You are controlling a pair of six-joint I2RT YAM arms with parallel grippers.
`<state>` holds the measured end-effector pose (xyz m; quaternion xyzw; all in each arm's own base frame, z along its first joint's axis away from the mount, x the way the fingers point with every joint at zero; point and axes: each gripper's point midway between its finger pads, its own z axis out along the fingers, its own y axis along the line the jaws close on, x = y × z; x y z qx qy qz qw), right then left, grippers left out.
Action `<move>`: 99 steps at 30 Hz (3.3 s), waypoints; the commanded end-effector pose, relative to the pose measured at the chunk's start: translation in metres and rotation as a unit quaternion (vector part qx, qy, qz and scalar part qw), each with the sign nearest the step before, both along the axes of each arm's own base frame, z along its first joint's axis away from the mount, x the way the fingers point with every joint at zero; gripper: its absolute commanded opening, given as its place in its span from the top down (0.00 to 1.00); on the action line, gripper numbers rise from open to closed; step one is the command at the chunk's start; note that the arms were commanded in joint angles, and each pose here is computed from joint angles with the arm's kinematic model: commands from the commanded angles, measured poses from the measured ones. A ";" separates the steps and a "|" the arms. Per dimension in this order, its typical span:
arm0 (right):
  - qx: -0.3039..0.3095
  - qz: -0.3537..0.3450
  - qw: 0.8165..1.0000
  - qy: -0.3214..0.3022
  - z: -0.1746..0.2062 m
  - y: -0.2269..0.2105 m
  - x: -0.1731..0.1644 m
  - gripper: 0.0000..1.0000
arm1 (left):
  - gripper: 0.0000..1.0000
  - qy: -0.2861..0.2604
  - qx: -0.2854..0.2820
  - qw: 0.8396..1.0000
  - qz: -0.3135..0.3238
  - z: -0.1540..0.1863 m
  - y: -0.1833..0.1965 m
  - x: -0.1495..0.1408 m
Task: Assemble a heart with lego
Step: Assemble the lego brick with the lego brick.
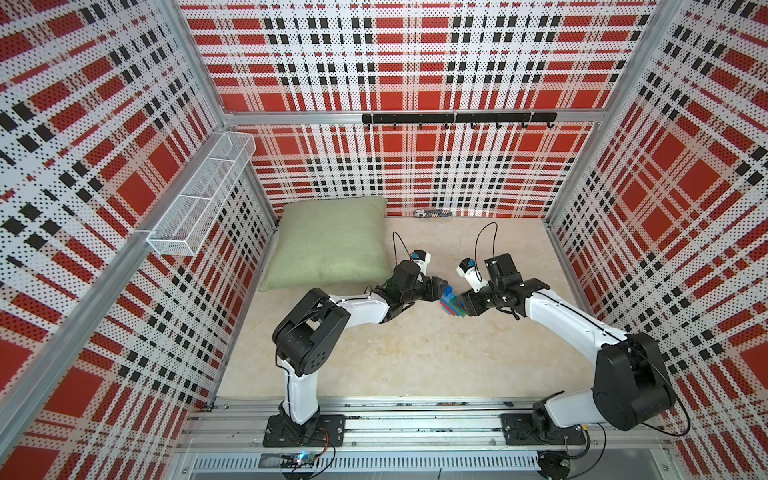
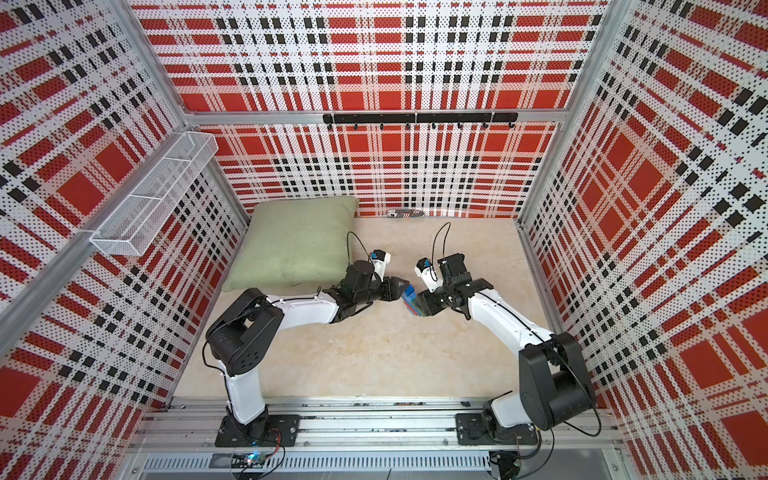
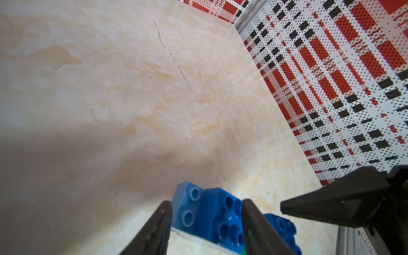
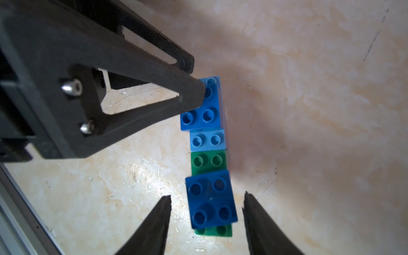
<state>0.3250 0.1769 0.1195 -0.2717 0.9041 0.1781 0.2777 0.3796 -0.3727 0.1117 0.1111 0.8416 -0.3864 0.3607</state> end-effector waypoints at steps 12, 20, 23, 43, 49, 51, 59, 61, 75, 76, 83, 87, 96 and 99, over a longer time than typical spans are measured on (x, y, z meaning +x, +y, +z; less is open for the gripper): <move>-0.005 0.031 0.999 0.008 -0.006 0.009 -0.003 0.49 | 0.44 -0.012 0.021 1.000 -0.002 -0.001 -0.005 0.003; 0.000 0.040 0.999 0.002 -0.001 0.012 -0.005 0.59 | 0.44 -0.012 0.027 1.000 -0.003 -0.004 -0.006 0.003; -0.009 0.039 0.999 0.001 -0.001 0.011 -0.007 0.62 | 0.44 -0.013 0.028 1.000 -0.002 -0.002 -0.006 0.004; -0.018 -0.016 0.999 -0.032 0.004 0.016 -0.019 0.63 | 0.44 -0.015 0.031 0.999 0.000 -0.001 -0.005 0.001; -0.029 -0.025 0.998 -0.045 0.006 0.012 -0.014 0.63 | 0.44 -0.018 0.031 0.999 -0.002 0.001 -0.006 0.000; -0.038 -0.026 0.998 -0.045 0.005 0.009 -0.013 0.63 | 0.44 -0.018 0.030 0.999 -0.002 0.002 -0.007 -0.001; -0.037 -0.023 0.999 -0.029 -0.002 0.007 -0.021 0.63 | 0.44 -0.023 0.033 0.999 -0.003 0.005 -0.009 -0.002; -0.038 -0.027 0.998 -0.031 -0.003 0.005 -0.023 0.63 | 0.44 -0.025 0.035 0.999 -0.002 0.006 -0.008 -0.002; -0.060 -0.024 0.998 0.008 -0.025 0.002 -0.030 0.62 | 0.44 -0.033 0.042 0.999 -0.003 0.009 -0.012 -0.005; -0.063 -0.019 0.998 0.020 -0.028 0.003 -0.032 0.62 | 0.44 -0.034 0.043 0.999 -0.002 0.009 -0.012 -0.005; -0.052 -0.006 0.997 0.056 -0.036 0.003 -0.038 0.63 | 0.44 -0.032 0.058 0.998 0.006 0.002 -0.009 -0.001; -0.038 -0.026 0.997 0.058 -0.028 0.000 -0.036 0.63 | 0.44 -0.027 0.062 0.998 0.014 -0.002 -0.002 0.003; -0.058 -0.058 0.995 0.056 -0.017 -0.007 -0.025 0.63 | 0.44 -0.024 0.061 0.998 0.024 -0.005 0.005 0.009; -0.058 -0.065 0.995 0.051 -0.018 -0.007 -0.019 0.63 | 0.44 -0.025 0.057 0.998 0.018 -0.003 0.001 0.005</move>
